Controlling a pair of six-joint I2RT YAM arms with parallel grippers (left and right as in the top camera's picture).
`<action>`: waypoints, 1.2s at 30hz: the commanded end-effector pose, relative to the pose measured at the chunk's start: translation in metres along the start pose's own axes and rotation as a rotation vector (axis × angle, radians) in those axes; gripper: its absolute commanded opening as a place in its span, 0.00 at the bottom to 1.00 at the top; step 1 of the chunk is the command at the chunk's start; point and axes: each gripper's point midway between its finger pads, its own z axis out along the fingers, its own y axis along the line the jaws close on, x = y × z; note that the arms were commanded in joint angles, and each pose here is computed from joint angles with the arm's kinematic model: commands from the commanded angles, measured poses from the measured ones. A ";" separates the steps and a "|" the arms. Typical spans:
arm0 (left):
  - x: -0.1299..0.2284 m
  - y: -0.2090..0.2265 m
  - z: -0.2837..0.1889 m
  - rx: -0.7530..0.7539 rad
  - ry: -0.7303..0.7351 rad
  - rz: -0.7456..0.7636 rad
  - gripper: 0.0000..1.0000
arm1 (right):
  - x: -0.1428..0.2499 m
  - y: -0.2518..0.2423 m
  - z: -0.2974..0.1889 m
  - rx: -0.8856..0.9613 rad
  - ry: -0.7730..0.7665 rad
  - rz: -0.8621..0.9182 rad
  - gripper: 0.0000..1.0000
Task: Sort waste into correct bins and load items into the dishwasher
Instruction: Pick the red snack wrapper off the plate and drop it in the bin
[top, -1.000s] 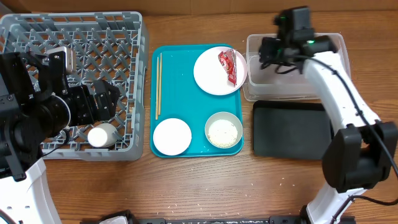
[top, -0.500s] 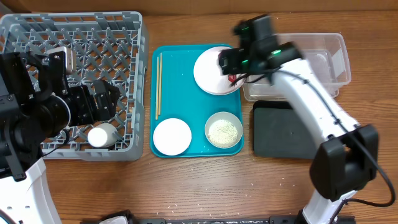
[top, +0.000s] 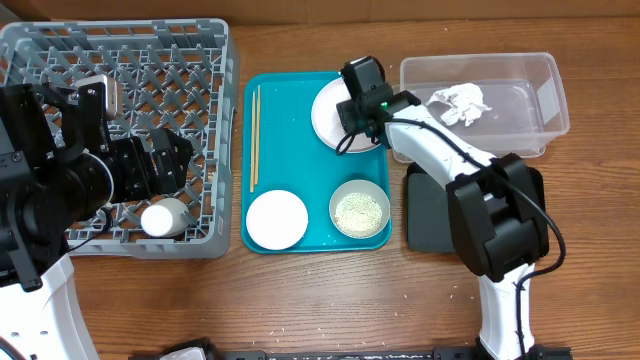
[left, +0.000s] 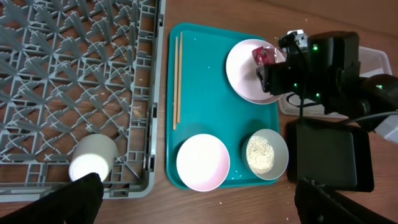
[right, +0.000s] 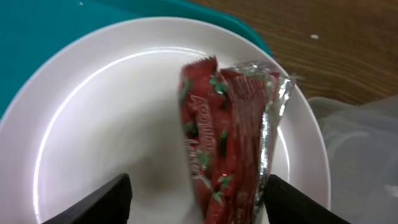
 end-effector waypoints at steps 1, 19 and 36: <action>-0.003 -0.004 -0.002 0.019 -0.011 0.028 1.00 | -0.005 -0.008 -0.005 0.035 -0.015 -0.014 0.66; -0.003 -0.004 -0.002 0.019 -0.011 0.028 1.00 | -0.027 0.031 -0.050 -0.153 -0.031 -0.001 0.04; -0.003 -0.004 -0.002 0.019 -0.011 0.028 1.00 | 0.012 -0.134 -0.092 0.020 0.146 0.369 0.04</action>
